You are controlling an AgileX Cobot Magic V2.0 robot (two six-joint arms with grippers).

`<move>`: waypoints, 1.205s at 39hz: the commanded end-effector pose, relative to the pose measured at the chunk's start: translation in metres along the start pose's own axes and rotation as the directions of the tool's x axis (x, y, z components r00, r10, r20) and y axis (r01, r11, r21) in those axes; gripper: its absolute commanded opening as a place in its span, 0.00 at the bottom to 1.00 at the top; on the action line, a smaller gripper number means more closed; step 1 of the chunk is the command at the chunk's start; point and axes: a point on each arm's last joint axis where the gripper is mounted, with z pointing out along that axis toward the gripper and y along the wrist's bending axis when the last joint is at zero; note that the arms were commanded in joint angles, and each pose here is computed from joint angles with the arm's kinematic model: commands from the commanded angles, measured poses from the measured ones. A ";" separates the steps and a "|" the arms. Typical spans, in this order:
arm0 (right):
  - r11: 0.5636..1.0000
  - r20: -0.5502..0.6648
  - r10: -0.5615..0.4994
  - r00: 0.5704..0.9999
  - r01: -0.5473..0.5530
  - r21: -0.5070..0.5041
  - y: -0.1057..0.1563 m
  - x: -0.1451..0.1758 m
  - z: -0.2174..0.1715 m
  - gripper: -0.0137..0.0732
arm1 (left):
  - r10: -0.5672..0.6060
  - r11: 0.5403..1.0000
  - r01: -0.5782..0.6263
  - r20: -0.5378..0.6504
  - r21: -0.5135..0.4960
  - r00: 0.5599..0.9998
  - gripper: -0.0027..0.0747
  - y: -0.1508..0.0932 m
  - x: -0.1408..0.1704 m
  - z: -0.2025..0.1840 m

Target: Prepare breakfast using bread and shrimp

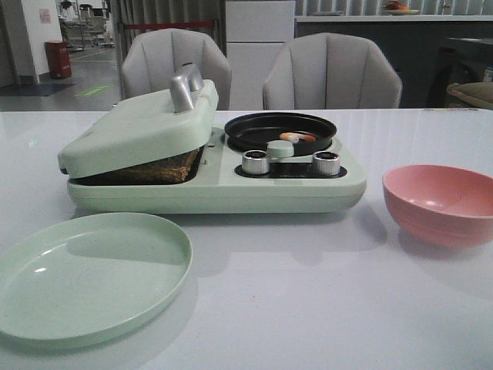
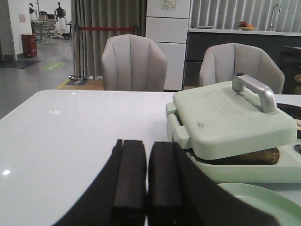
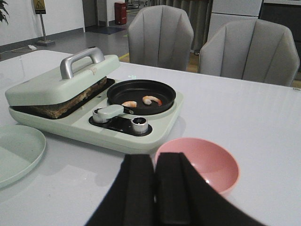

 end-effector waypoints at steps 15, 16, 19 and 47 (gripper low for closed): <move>0.974 0.081 -0.155 0.984 0.139 0.181 -0.011 -0.013 -0.001 0.32 | -0.010 1.000 0.009 0.077 0.008 0.997 0.18 0.000 -0.001 -0.001; 0.971 0.093 -0.156 0.983 0.135 0.198 -0.012 -0.012 0.000 0.32 | -0.010 1.000 0.009 0.077 0.008 0.997 0.18 0.000 -0.001 -0.001; 0.965 0.118 -0.136 0.984 0.104 0.242 -0.015 -0.004 0.003 0.32 | -0.010 1.000 0.009 0.077 0.008 0.997 0.18 0.000 -0.001 -0.001; 0.947 0.183 -0.067 0.981 0.005 0.321 -0.021 0.034 0.006 0.32 | -0.010 1.000 0.009 0.075 0.008 0.997 0.18 0.000 -0.001 -0.001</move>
